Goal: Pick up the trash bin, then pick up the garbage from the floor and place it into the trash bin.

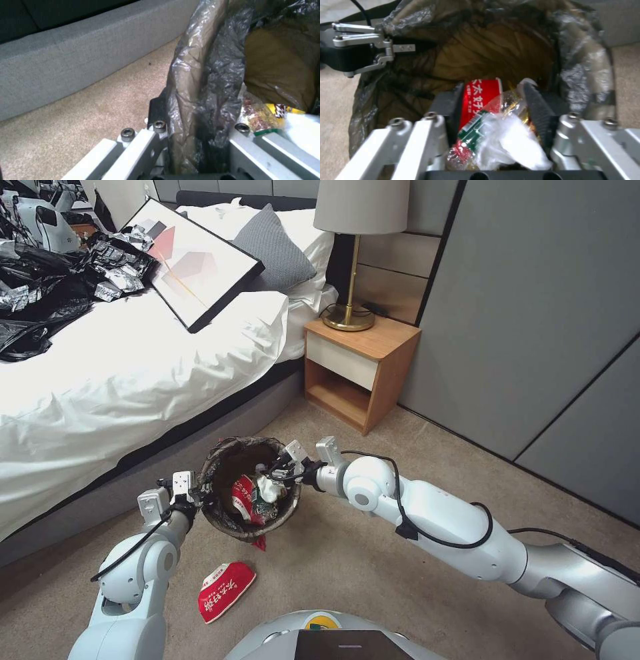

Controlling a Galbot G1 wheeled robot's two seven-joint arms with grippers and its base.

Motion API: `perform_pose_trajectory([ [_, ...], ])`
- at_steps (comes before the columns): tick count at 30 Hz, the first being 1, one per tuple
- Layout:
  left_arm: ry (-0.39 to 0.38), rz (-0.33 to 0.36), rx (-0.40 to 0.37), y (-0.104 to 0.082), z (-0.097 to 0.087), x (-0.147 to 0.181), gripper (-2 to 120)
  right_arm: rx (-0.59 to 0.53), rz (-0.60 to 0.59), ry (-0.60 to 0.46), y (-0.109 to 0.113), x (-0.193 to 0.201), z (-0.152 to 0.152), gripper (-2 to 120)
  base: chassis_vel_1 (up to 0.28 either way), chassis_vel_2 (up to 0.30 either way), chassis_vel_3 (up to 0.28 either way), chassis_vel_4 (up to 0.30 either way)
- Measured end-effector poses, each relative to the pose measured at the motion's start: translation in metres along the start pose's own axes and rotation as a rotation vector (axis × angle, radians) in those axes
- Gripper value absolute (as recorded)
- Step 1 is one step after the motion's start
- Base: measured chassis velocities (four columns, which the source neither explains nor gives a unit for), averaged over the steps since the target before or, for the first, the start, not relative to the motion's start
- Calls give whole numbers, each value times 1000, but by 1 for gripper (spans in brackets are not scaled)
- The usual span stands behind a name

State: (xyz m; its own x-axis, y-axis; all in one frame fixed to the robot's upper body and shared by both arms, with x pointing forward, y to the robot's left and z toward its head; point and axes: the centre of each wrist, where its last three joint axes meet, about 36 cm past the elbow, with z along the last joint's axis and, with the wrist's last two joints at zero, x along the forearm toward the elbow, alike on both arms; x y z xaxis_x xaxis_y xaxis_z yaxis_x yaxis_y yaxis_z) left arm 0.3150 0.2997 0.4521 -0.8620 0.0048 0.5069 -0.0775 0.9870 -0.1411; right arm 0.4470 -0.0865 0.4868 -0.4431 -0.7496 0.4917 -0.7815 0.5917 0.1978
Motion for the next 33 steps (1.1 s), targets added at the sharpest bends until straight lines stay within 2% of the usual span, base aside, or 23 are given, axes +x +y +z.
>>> perform_pose_trajectory([
  [3,0,3,4,-1,0,-1,0,4,-10,6,4,-7,-1,63,0,0,0,0],
  [5,0,3,4,-1,0,-1,0,4,-12,5,4,-8,-1,65,0,0,0,0],
  [7,-1,4,7,-1,0,-1,0,-4,-18,-11,6,-11,-5,78,0,0,0,0],
  [8,-1,4,7,-1,0,-1,0,-4,-18,-11,6,-11,-5,78,0,0,0,0],
  [11,-2,2,9,0,0,0,0,-23,-9,-44,4,-9,-12,92,0,0,0,0],
  [14,-2,1,10,0,0,0,0,-30,10,-87,0,-1,-21,97,0,0,0,0],
  [15,-2,0,14,0,0,0,0,-42,36,-139,-4,9,-31,100,0,0,0,0],
  [17,-4,1,18,0,-1,0,0,-51,64,-178,-6,17,-39,100,0,0,0,0],
  [19,-9,3,27,-2,-2,2,0,-33,169,-271,-15,33,-48,100,0,0,0,0],
  [20,-9,3,27,-2,-2,2,0,-33,169,-271,-15,33,-48,100,0,0,0,0],
  [21,-11,3,29,-2,-2,2,0,-5,222,-303,-21,39,-50,100,0,0,0,0],
  [23,-16,2,36,-3,-4,4,0,121,424,-388,-42,59,-48,100,0,0,0,0],
  [24,-16,2,36,-3,-4,4,0,121,424,-388,-42,59,-48,100,0,0,0,0],
  [25,-20,2,38,-4,-5,5,0,148,526,-436,-54,76,-45,100,0,0,0,0],
  [27,-29,4,39,-5,-8,8,0,144,687,-505,-71,110,-25,100,0,0,0,0],
  [28,-29,4,39,-5,-8,8,0,144,687,-505,-71,110,-25,100,0,0,0,0],
  [31,-33,0,39,-6,-9,12,0,161,867,-541,-89,134,17,100,0,0,0,0],
  [32,-33,0,39,-6,-9,12,0,161,867,-541,-89,134,17,100,0,0,0,0],
  [33,-29,0,39,-7,-8,12,0,166,936,-550,-95,139,35,100,0,0,0,0],
])
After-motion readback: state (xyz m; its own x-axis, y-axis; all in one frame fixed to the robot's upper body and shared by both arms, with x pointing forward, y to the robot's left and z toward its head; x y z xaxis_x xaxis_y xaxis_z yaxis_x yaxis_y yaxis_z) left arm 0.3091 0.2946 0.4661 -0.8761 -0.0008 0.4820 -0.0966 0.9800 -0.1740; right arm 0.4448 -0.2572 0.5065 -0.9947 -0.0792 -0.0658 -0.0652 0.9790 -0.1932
